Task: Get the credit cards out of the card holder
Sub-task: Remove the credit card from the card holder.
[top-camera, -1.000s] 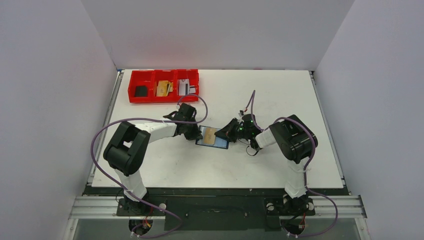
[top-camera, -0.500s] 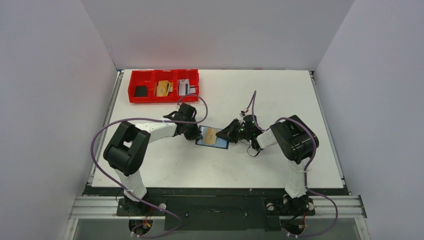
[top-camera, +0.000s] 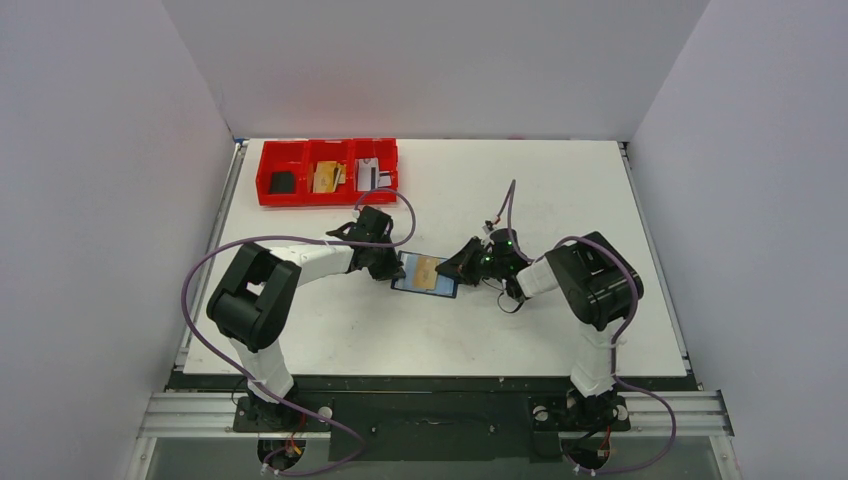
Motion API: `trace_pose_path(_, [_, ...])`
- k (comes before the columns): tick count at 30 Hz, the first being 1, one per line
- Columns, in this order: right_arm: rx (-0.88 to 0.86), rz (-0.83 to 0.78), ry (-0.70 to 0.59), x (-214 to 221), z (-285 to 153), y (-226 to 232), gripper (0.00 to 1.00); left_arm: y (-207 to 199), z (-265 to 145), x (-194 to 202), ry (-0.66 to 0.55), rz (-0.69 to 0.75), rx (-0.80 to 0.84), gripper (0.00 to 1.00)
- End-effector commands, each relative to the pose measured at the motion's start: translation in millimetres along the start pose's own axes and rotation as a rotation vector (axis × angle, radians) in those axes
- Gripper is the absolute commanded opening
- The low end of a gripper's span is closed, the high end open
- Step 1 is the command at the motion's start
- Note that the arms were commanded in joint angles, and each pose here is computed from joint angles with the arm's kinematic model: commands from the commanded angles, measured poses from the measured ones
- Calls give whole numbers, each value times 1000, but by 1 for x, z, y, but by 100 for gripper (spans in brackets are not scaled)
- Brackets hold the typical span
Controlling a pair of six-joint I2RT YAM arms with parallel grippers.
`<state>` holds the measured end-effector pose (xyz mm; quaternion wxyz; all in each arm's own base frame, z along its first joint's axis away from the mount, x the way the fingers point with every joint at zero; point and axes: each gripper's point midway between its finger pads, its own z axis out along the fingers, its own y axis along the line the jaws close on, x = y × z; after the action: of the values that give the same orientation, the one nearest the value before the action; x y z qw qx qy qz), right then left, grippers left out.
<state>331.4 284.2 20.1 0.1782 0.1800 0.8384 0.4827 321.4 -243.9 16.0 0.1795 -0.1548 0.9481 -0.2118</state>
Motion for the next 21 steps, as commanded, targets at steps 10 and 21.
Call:
trace_pose_path(10, [40, -50, -39, -8, -14, -7, 0, 62, 12, 35, 98, 17, -221, 0])
trace_pose_path(21, [52, -53, -35, -8, -19, -10, 0, 62, 11, 35, 97, 19, -219, 0])
